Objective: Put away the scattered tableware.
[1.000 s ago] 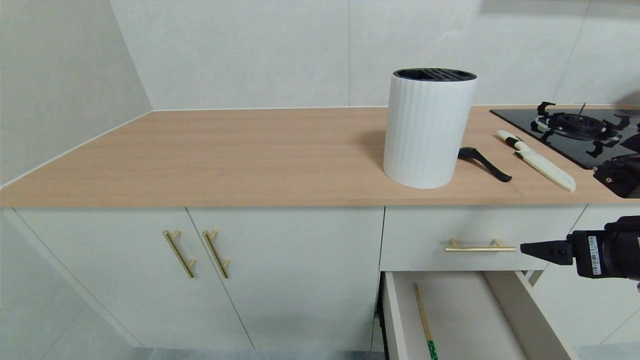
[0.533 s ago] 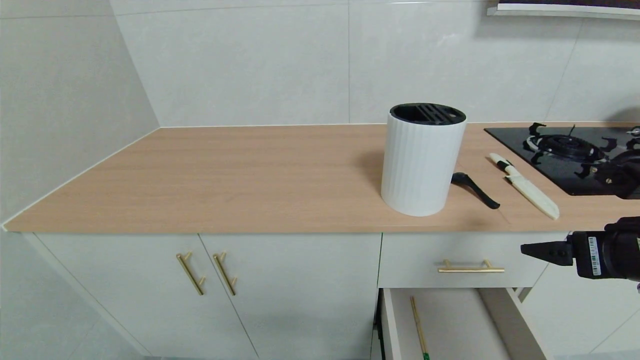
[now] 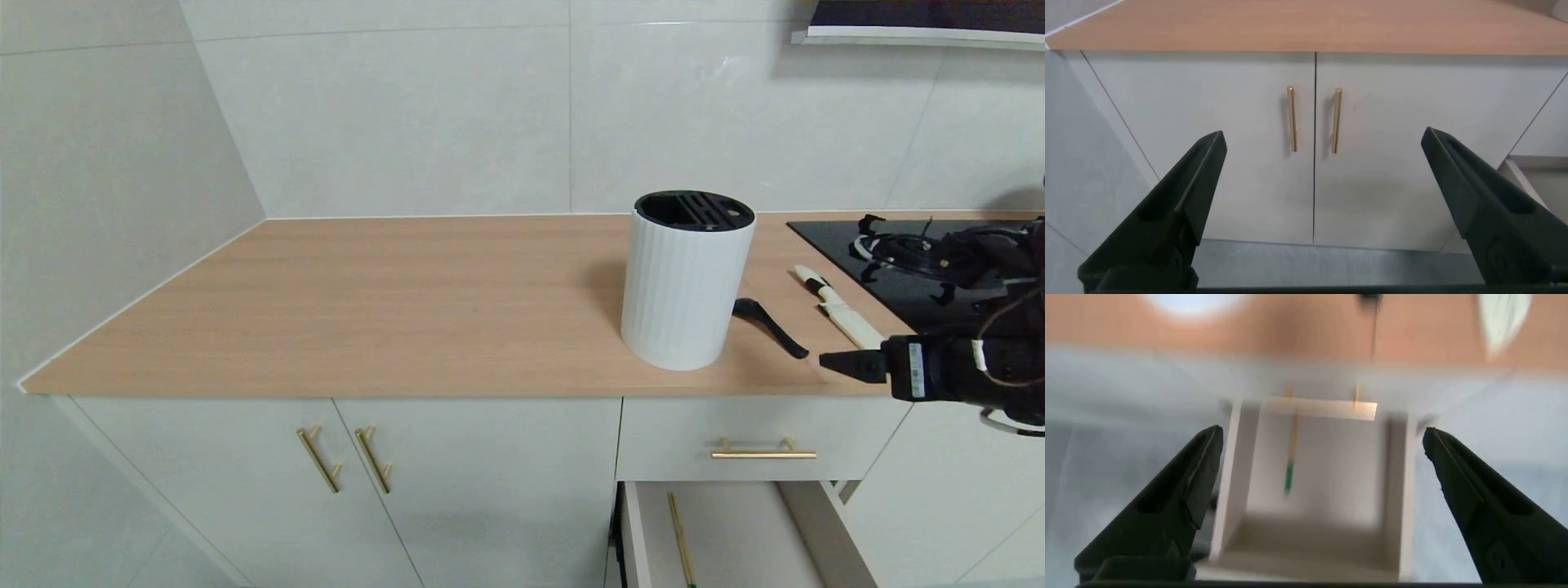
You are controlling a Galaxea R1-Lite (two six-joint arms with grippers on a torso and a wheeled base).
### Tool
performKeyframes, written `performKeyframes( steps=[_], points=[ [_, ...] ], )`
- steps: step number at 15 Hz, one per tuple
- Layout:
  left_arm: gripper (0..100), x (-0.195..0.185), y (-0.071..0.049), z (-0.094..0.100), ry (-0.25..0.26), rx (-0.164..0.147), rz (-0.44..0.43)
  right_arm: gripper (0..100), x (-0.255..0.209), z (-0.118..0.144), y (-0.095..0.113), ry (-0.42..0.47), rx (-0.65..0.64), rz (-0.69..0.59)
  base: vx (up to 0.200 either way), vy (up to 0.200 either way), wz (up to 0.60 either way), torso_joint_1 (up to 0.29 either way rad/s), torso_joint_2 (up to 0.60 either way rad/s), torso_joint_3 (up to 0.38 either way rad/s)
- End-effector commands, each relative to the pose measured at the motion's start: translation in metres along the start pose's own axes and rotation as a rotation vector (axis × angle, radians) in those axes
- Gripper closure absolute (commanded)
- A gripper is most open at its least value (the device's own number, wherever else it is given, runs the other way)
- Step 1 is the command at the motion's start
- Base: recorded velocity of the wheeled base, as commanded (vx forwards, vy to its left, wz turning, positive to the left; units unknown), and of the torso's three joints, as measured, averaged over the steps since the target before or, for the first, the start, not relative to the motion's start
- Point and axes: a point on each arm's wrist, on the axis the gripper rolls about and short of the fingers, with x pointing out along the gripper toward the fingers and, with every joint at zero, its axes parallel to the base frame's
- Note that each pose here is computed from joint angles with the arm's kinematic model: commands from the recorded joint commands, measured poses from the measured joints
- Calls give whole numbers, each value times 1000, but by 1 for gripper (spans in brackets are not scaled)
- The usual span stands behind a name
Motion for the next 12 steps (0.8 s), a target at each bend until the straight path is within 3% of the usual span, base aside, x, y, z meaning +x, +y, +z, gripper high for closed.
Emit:
performKeyframes(
  steps=[1, 3, 5, 12],
  points=[
    [0, 0, 0, 0, 1, 0, 1, 0, 59, 12, -17, 2, 13, -34, 0, 0, 0, 0, 0, 0],
    [0, 0, 0, 0, 1, 0, 1, 0, 91, 23, -23, 9, -46, 98, 0, 0, 0, 0, 0, 0],
    [0, 0, 0, 0, 1, 0, 1, 0, 118, 20, -27, 7, -112, 146, 0, 0, 0, 0, 0, 0],
    [0, 0, 0, 0, 1, 0, 1, 0, 185, -5, -40, -66, -116, 117, 0, 0, 0, 0, 0, 0]
  ],
)
